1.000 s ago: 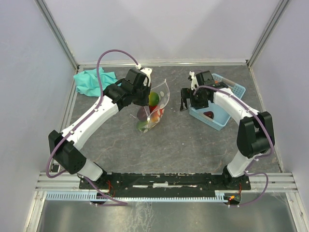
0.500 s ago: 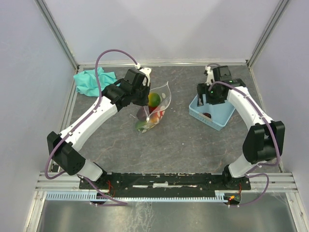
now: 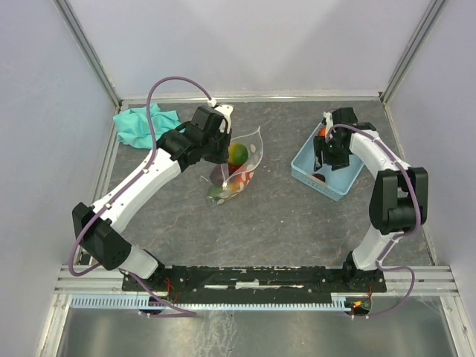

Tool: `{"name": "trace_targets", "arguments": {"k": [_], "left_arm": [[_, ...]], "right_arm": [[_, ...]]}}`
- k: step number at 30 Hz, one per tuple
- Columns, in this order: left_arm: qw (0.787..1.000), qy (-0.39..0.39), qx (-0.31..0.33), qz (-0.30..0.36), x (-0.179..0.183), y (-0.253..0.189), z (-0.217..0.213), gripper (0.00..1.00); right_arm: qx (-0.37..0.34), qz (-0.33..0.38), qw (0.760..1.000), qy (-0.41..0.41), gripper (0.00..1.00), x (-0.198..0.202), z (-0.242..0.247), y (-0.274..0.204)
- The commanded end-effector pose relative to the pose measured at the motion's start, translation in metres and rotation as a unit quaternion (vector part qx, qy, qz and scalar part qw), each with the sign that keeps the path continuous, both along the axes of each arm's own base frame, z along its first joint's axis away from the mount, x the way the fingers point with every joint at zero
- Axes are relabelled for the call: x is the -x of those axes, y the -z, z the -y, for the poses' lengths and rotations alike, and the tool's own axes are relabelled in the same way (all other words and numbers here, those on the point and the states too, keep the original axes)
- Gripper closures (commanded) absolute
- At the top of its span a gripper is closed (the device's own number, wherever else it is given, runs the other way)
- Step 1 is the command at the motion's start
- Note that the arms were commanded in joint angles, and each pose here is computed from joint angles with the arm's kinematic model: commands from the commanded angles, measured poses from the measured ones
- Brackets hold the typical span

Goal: Place the food in the zip-top bag and seal the zipper
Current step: Pick up the fake fruit from the bin.

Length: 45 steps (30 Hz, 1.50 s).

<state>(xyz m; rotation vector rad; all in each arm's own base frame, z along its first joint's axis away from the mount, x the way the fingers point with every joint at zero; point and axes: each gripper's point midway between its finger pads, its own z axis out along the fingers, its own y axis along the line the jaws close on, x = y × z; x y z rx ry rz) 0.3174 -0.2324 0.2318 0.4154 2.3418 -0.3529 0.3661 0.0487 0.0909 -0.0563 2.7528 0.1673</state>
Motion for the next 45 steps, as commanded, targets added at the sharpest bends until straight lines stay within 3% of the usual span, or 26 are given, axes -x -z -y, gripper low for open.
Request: {"name": "trace_targets", "arguments": {"k": [1, 17, 24, 31, 45], "left_arm": [[1.000, 0.008, 0.014, 0.026, 0.003, -0.020, -0.003, 0.97], [1.000, 0.010, 0.016, 0.024, 0.004, -0.021, -0.002, 0.97], [0.999, 0.012, 0.021, 0.022, 0.003, -0.022, 0.001, 0.97], [0.999, 0.014, 0.024, 0.021, 0.004, -0.023, 0.002, 0.97], [0.999, 0.022, 0.035, 0.016, 0.005, -0.023, 0.009, 0.97]], "right_arm": [[-0.022, -0.020, 1.000, -0.003, 0.30, -0.002, -0.007, 0.022], [-0.038, -0.098, 0.994, -0.007, 0.32, 0.017, -0.012, 0.072], [-0.035, -0.097, 0.995, 0.000, 0.43, 0.020, -0.011, 0.066], [-0.047, -0.053, 0.997, 0.023, 0.52, 0.015, -0.013, 0.033], [-0.082, 0.094, 0.992, -0.007, 0.52, 0.012, -0.048, -0.091]]}}
